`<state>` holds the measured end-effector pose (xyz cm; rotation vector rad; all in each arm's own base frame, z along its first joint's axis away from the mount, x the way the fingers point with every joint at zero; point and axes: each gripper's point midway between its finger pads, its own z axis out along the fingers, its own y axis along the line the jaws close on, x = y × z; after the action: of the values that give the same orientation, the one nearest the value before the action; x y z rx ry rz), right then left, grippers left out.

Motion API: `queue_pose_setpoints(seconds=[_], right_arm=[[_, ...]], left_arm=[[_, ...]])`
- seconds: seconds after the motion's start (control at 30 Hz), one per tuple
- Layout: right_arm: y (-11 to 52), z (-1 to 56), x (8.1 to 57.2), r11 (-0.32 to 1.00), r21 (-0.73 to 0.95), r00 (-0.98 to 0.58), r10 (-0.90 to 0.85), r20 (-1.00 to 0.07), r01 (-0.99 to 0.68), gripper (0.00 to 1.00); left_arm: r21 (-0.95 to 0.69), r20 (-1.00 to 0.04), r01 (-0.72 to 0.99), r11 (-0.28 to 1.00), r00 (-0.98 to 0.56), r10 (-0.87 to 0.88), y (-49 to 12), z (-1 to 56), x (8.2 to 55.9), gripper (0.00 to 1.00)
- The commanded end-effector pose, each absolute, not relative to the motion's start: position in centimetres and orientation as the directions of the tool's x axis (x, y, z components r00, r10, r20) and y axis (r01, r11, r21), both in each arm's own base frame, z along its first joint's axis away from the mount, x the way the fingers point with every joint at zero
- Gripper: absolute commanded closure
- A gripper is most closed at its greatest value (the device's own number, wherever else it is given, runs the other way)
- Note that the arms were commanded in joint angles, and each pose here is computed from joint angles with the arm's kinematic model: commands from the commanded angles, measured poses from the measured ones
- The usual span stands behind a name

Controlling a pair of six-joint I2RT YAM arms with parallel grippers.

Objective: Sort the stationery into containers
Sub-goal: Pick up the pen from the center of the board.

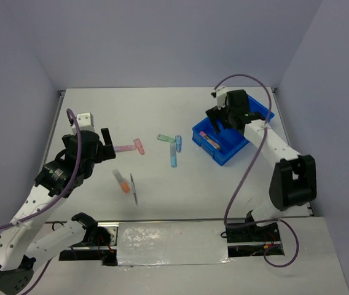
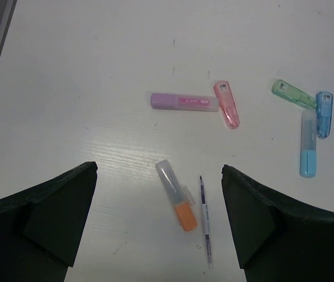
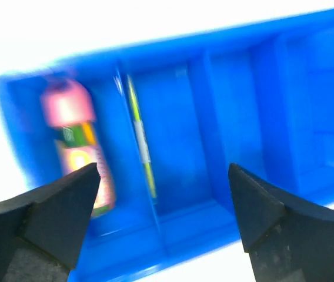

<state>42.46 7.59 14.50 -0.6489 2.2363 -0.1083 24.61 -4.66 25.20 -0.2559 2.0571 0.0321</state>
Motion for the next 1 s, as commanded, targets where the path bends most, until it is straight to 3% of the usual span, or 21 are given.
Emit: queue_pose_setpoints(seconds=[0.0,0.13,0.17,0.27,0.43,0.5,0.67,0.97], right_arm=[[11.8,28.2,41.4,0.942,-0.066,-0.322,-0.178,-0.930,-0.329,0.00],[18.8,30.0,36.6,0.943,0.127,-0.301,0.031,-0.953,-0.306,0.00],[18.5,29.5,36.4,0.974,0.183,-0.306,0.134,-0.943,-0.137,0.00],[26.4,26.1,30.9,0.972,0.202,-0.420,0.135,-0.897,-0.120,0.00],[36.9,20.8,26.1,0.891,0.282,-0.541,0.050,-0.839,-0.355,0.00],[38.4,18.9,24.7,0.897,0.257,-0.576,0.003,-0.817,-0.360,0.02],[42.5,14.0,21.8,0.922,0.148,-0.643,-0.129,-0.755,-0.359,0.22],[45.9,8.5,19.7,0.903,0.148,-0.702,-0.202,-0.683,-0.404,0.37]], left_arm=[[-0.122,-0.864,-0.238,0.964,-0.453,-0.221,-4.4,24.9,25.4,0.01],[-0.144,-0.830,-0.376,0.915,-0.458,-0.319,-2.1,23.6,25.5,0.01],[-0.147,-0.825,-0.411,0.900,-0.451,-0.340,-1.6,23.4,25.4,0.01],[-0.166,-0.820,-0.491,0.855,-0.413,-0.396,-0.2,23.8,24.7,0.01],[-0.155,-0.832,-0.490,0.858,-0.403,-0.381,0.3,24.1,24.3,0.01],[-0.137,-0.831,-0.488,0.862,-0.417,-0.369,0.5,23.7,24.2,0.01],[-0.127,-0.813,-0.476,0.870,-0.453,-0.367,0.1,21.7,24.1,0.01],[-0.127,-0.810,-0.457,0.880,-0.464,-0.358,-0.1,20.7,24.0,0.01]])
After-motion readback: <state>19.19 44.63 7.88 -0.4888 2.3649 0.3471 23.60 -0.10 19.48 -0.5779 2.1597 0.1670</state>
